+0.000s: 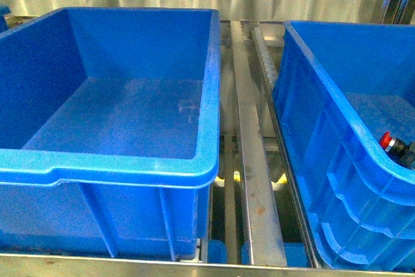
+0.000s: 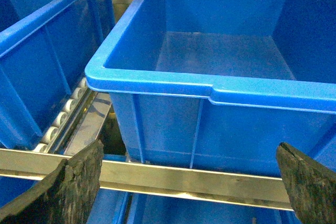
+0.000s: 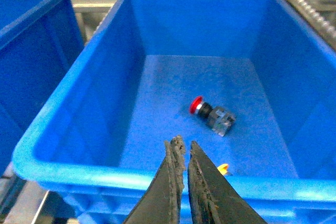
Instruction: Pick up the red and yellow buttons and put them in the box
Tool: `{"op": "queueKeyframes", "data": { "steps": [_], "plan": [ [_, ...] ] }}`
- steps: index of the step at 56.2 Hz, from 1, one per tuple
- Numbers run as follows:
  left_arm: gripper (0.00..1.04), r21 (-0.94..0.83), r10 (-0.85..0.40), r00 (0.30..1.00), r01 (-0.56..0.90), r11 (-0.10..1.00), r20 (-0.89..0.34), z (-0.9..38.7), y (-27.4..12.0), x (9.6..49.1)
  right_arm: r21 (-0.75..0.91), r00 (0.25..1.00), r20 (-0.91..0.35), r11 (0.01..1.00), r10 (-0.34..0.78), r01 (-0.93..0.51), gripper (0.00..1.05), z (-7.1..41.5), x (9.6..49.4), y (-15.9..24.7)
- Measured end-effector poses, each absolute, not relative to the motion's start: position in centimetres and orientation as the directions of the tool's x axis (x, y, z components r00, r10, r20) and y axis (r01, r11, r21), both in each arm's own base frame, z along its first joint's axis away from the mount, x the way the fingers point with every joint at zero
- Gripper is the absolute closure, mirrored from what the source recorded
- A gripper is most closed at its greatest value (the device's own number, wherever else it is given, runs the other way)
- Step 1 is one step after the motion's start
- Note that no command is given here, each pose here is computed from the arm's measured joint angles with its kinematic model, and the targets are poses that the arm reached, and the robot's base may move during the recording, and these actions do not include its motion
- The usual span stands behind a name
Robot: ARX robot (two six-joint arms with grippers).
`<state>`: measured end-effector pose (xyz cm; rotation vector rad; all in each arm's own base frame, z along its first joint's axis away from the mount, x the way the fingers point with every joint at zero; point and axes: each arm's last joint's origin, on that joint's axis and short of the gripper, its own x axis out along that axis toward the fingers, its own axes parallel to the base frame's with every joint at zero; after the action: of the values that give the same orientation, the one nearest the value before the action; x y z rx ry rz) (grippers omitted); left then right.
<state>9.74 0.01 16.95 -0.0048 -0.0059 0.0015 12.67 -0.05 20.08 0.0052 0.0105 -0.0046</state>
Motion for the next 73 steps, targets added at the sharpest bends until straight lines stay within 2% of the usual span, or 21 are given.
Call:
{"op": "queueKeyframes", "data": {
  "steps": [42,73],
  "plan": [
    [0.08,-0.004,0.002,1.000,-0.001,1.000,0.006,16.9,0.0,9.7,0.005,1.000,0.004,1.000,-0.002,0.002,1.01,17.4,11.0,0.0],
    [0.08,-0.004,0.002,1.000,-0.001,1.000,0.006,16.9,0.0,9.7,0.005,1.000,0.026,1.000,-0.002,0.001,1.01,17.3,9.6,0.0]
  ]
}}
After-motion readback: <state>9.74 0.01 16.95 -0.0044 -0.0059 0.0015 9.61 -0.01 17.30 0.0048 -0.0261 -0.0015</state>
